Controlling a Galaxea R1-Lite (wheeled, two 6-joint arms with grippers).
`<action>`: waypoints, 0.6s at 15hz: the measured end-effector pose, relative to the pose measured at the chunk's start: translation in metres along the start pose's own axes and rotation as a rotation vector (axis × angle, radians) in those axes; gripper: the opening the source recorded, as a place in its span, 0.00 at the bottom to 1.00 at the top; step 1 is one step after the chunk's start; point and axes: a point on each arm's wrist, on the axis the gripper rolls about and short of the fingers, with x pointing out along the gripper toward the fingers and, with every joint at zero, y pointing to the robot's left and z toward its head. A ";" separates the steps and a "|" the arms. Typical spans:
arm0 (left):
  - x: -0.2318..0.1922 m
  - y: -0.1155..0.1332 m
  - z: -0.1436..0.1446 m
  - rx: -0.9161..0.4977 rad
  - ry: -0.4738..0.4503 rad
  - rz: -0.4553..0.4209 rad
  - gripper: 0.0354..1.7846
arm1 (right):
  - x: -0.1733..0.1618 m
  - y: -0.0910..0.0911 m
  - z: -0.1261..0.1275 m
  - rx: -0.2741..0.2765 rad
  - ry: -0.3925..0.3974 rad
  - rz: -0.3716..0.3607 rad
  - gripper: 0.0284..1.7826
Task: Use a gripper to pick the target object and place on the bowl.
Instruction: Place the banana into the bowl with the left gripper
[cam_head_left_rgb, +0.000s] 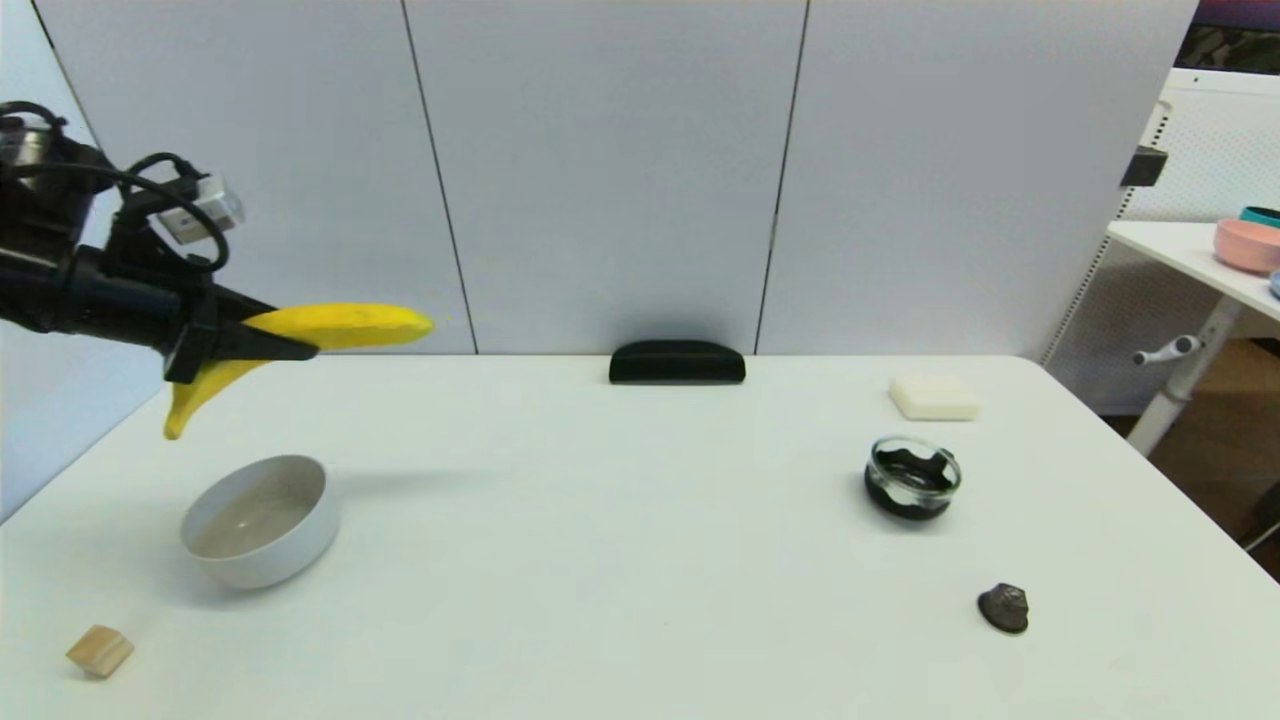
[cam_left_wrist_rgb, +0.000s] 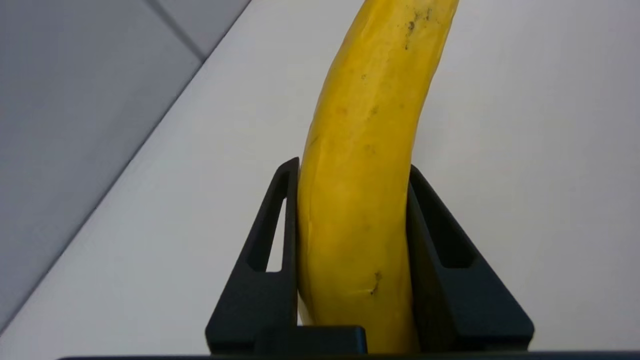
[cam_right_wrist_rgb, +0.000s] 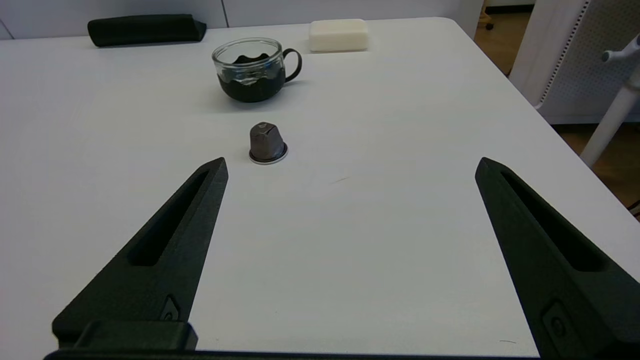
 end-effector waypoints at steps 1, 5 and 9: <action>-0.013 -0.006 -0.006 -0.011 0.028 0.030 0.33 | 0.000 0.000 0.000 0.000 0.000 0.000 0.96; -0.038 -0.030 -0.026 -0.080 0.158 0.095 0.33 | 0.000 0.000 0.000 0.000 0.000 -0.001 0.96; -0.041 -0.047 -0.040 -0.147 0.290 0.094 0.33 | 0.000 0.000 0.000 0.000 0.000 -0.001 0.96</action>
